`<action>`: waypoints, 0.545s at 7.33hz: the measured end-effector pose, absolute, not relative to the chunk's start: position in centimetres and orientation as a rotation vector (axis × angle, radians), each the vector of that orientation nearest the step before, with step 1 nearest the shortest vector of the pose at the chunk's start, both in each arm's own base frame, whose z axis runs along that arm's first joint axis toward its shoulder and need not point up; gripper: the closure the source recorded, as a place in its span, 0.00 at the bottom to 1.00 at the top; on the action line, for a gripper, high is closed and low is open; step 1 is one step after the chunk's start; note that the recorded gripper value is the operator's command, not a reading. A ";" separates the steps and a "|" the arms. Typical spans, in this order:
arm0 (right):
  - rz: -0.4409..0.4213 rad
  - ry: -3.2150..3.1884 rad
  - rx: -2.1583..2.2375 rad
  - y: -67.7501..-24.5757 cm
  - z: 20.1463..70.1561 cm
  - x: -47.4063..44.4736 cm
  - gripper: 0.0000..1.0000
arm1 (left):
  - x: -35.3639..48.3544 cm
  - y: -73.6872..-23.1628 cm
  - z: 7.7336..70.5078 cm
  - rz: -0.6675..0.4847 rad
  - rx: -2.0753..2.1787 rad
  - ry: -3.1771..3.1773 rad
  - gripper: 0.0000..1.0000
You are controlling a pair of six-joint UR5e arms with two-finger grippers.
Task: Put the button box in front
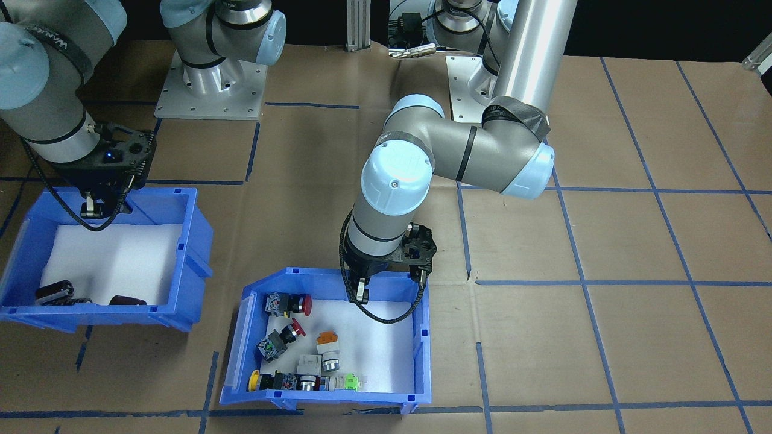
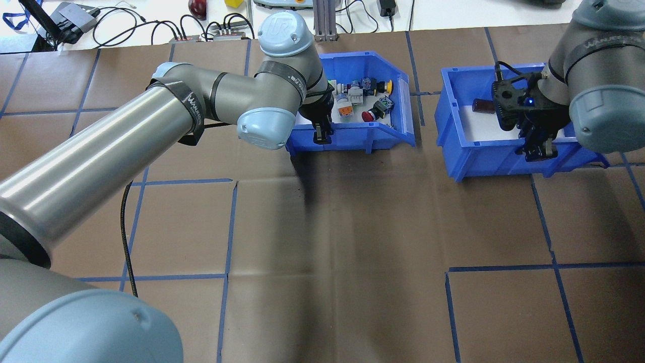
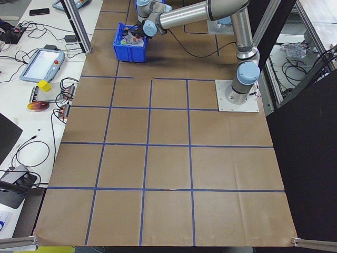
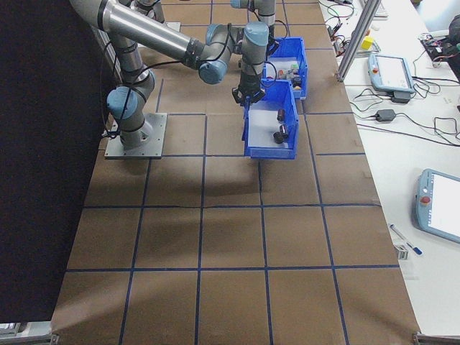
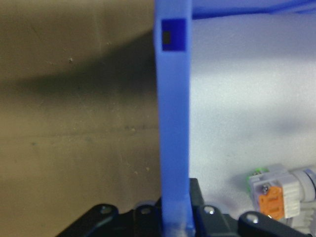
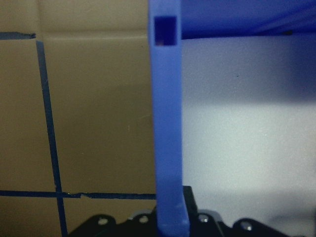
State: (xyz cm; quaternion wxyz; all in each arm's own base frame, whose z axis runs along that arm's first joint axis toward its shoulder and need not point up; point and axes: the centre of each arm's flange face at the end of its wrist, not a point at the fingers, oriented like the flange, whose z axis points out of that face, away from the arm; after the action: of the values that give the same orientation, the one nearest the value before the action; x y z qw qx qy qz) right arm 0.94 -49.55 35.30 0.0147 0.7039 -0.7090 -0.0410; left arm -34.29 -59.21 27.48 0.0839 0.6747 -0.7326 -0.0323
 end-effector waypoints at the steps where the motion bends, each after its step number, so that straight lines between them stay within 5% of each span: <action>1: -0.128 -2.208 2.192 -48.6 35.3 0.9 0.91 | -33.9 -59.1 27.8 -0.090 1.998 -2.229 0.01; 4: -0.155 -2.224 2.211 -45.3 35.2 1.7 0.91 | -32.4 -59.0 30.1 -0.026 1.990 -2.267 0.01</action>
State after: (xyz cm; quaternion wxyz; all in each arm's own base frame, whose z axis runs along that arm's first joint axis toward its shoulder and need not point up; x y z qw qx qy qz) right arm 1.65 -45.26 35.23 0.0007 0.7042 -0.7082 -0.0494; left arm -32.41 -59.01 30.12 0.0622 0.6585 -0.7500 -0.0085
